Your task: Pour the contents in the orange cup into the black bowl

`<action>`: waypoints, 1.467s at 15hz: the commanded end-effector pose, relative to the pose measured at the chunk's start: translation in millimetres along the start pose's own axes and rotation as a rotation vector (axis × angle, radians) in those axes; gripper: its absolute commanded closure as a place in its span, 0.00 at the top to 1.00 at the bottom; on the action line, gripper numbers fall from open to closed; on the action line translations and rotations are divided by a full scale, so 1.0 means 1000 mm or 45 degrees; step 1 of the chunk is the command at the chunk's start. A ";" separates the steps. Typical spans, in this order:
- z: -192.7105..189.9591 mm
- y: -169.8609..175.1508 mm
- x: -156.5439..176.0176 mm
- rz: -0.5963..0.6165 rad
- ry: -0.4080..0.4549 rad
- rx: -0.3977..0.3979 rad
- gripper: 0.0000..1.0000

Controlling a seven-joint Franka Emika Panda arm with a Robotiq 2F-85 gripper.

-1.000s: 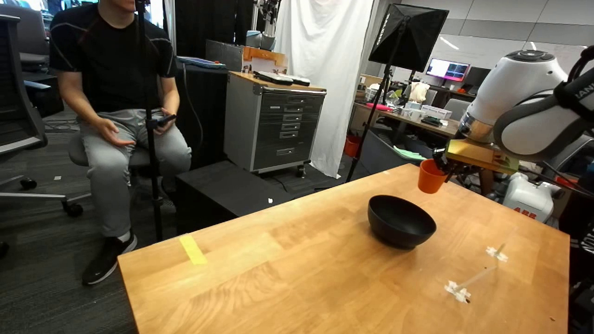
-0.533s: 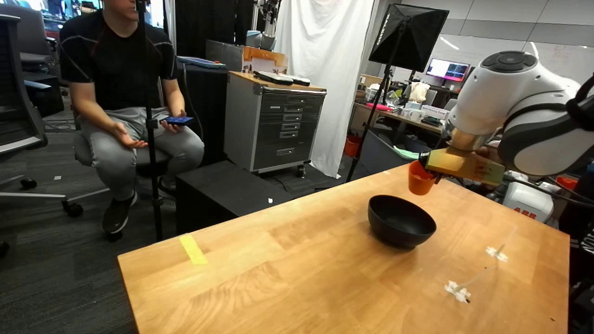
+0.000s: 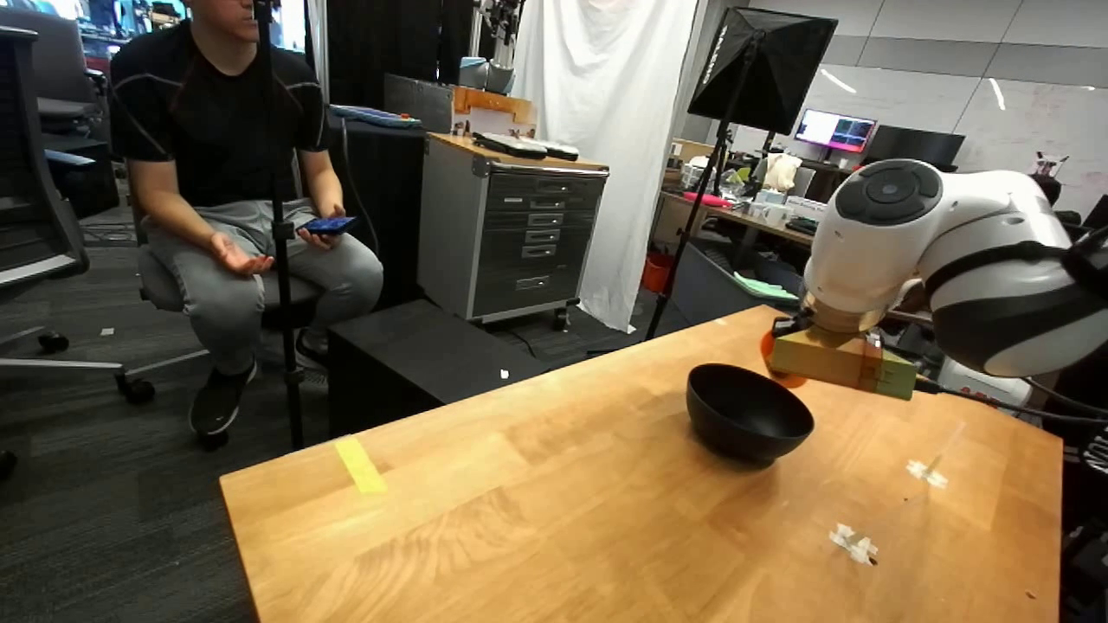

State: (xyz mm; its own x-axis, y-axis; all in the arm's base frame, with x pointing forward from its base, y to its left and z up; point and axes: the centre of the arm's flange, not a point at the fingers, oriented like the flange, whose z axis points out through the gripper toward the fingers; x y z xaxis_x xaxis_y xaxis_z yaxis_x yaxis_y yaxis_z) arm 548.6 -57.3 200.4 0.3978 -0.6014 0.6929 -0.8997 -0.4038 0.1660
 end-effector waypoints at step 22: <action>-0.031 0.001 -0.068 0.278 0.591 -0.140 0.01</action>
State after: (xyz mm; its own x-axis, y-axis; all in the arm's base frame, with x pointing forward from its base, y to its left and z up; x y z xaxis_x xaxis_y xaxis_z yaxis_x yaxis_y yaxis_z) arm 516.8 1.9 172.4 0.1401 -0.3318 0.9329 -0.9713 -0.2289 0.0644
